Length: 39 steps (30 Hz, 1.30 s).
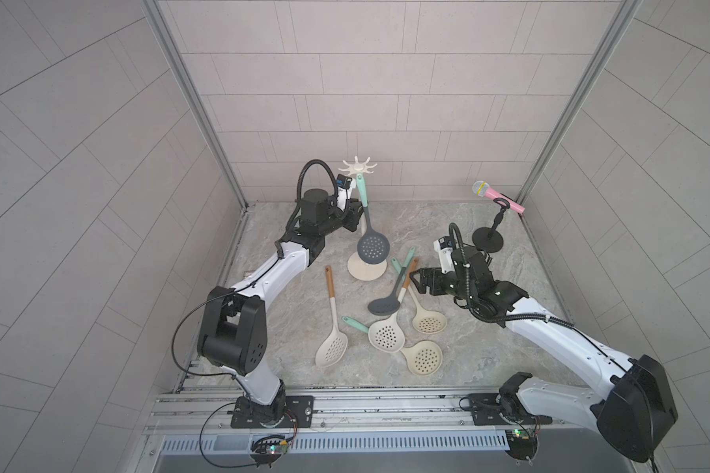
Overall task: Hang the skimmer on the kitchen utensil rack
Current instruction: Adjust the rack at the center of the board.
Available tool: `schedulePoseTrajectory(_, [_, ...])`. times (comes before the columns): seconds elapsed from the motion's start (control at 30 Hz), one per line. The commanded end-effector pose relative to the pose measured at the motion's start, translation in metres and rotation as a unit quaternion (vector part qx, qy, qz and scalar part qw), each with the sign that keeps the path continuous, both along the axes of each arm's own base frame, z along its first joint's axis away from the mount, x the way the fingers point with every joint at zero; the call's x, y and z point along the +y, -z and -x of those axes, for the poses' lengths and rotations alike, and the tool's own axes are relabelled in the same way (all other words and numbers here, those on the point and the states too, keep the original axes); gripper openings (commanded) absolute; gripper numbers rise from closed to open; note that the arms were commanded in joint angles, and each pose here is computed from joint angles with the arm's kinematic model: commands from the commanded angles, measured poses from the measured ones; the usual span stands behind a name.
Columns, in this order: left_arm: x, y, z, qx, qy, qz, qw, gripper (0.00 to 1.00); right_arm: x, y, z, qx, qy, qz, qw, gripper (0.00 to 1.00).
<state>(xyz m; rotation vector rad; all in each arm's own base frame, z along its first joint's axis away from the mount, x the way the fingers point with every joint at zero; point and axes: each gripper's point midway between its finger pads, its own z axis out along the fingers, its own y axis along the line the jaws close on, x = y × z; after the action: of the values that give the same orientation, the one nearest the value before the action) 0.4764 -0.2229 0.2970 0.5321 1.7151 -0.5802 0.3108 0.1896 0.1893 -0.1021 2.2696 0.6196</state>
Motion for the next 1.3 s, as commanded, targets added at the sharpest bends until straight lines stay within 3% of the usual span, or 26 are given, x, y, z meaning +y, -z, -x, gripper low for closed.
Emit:
schedulePoseTrajectory(0.0, [0.012,-0.001,-0.003,-0.026,-0.048,-0.037,0.998,0.00,0.000,-0.012,-0.005,-0.014,0.007,-0.008,1.000,0.95])
schedulePoseTrajectory(0.43, [0.025,0.028,-0.007,-0.038,-0.177,-0.076,0.981,0.00,0.002,-0.006,-0.007,-0.003,0.008,-0.007,1.000,0.95])
schedulePoseTrajectory(0.8, [0.029,0.044,-0.009,-0.020,-0.217,-0.086,0.972,0.05,0.002,0.000,-0.007,0.006,0.007,-0.004,1.000,0.95])
schedulePoseTrajectory(0.97, [0.027,0.046,-0.013,0.003,-0.217,-0.085,0.972,0.20,0.003,0.003,-0.007,0.009,0.007,-0.003,1.000,0.96])
schedulePoseTrajectory(1.27, [0.027,0.057,-0.008,0.029,-0.207,-0.103,0.973,0.73,0.004,0.010,-0.006,0.017,0.001,0.001,1.000,0.97])
